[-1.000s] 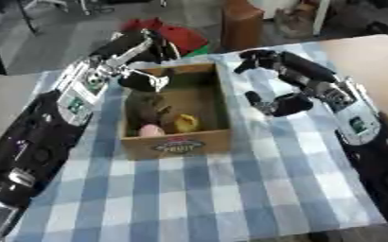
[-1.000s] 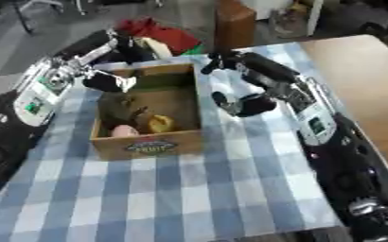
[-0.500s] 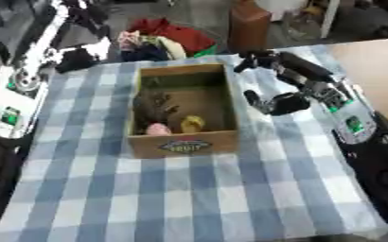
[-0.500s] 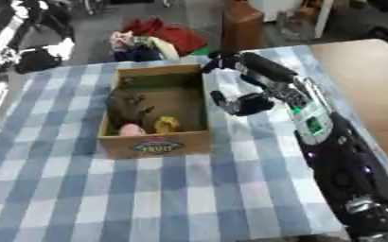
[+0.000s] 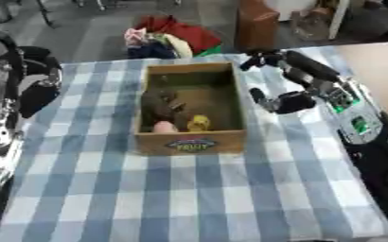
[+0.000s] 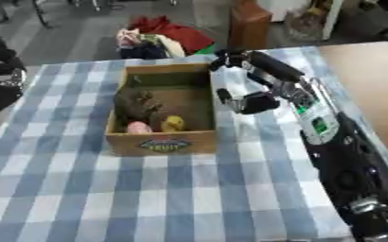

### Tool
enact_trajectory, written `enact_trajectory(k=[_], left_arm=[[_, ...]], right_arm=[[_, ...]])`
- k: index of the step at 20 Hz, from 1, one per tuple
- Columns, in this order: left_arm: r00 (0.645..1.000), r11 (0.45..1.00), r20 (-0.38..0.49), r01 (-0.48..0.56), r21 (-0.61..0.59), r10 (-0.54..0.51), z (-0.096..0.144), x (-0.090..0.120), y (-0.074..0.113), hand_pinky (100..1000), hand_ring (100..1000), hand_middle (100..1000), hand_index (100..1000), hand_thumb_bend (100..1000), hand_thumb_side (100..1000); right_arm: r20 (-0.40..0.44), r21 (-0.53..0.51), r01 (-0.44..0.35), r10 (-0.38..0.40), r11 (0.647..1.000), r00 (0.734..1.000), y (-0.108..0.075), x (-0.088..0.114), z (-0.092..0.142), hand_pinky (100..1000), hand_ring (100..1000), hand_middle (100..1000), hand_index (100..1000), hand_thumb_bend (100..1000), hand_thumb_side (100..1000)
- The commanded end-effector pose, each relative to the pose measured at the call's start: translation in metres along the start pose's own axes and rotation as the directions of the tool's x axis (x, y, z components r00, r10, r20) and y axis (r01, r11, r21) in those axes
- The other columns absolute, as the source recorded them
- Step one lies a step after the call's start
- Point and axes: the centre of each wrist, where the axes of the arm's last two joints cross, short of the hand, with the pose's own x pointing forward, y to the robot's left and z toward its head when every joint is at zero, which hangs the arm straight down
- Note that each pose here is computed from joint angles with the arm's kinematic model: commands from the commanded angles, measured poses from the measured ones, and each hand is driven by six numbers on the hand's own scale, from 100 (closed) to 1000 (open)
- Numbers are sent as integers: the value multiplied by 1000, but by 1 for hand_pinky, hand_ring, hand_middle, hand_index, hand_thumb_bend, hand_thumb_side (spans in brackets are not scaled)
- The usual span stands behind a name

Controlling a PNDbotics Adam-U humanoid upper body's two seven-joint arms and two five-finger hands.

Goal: Pick up objects on the table and place them in the box.

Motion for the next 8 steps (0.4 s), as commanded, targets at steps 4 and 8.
enact_trajectory(k=[4, 8], left_arm=[[999, 999, -37, -23, 25, 24, 9, -9, 0, 751, 552, 549, 673, 100, 163], [997, 999, -65, -38, 15, 39, 18, -18, -5, 752, 551, 546, 671, 100, 164]], right_arm=[[-1, -37, -33, 33, 999, 999, -18, 1, 5, 802, 972, 739, 854, 100, 198], [-14, -98, -27, 25, 995, 1000, -23, -2, 20, 781, 967, 724, 855, 100, 201]])
